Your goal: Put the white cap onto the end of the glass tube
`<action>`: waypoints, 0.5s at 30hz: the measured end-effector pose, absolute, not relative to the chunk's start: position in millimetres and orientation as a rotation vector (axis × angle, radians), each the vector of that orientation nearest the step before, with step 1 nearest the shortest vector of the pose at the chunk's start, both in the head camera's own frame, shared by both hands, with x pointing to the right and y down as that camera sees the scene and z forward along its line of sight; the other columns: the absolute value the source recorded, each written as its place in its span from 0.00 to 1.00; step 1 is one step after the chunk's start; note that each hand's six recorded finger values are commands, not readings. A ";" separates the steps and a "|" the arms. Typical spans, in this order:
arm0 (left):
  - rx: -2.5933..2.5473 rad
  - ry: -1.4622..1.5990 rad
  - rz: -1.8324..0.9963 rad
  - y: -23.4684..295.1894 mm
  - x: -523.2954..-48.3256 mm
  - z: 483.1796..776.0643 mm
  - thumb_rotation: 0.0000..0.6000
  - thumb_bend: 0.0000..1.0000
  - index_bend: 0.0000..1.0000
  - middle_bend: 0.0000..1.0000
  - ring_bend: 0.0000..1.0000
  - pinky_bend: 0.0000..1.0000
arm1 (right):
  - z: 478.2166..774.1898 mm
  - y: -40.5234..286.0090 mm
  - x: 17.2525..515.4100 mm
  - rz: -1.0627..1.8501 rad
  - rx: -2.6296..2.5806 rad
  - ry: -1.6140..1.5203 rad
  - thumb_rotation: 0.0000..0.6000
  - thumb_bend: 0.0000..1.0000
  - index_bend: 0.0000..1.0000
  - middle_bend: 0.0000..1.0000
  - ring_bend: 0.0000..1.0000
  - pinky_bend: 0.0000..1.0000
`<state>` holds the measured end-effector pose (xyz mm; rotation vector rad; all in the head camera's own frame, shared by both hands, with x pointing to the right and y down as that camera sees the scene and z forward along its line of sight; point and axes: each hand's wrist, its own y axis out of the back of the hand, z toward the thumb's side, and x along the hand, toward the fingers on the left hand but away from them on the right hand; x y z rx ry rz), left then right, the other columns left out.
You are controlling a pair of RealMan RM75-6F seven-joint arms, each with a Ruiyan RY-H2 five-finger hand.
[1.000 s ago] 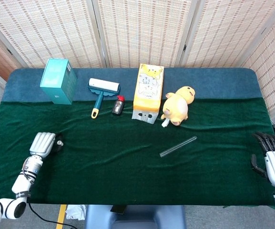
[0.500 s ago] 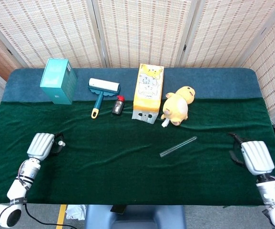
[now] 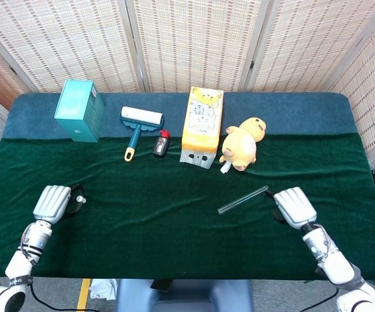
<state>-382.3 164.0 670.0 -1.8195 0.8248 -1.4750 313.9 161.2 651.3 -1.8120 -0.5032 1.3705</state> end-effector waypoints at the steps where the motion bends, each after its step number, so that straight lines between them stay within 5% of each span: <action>1: -1.820 0.826 -1.475 164.1 -382.5 670.1 1.00 0.47 0.57 1.00 0.92 0.82 | 655.8 160.3 309.3 1.366 -1.811 -0.492 1.00 0.40 0.40 0.98 1.00 1.00; 15: -1.831 0.830 -1.492 169.2 -386.1 673.2 1.00 0.47 0.57 1.00 0.92 0.82 | 695.3 155.6 272.0 1.341 -1.824 -0.423 1.00 0.40 0.40 0.99 1.00 1.00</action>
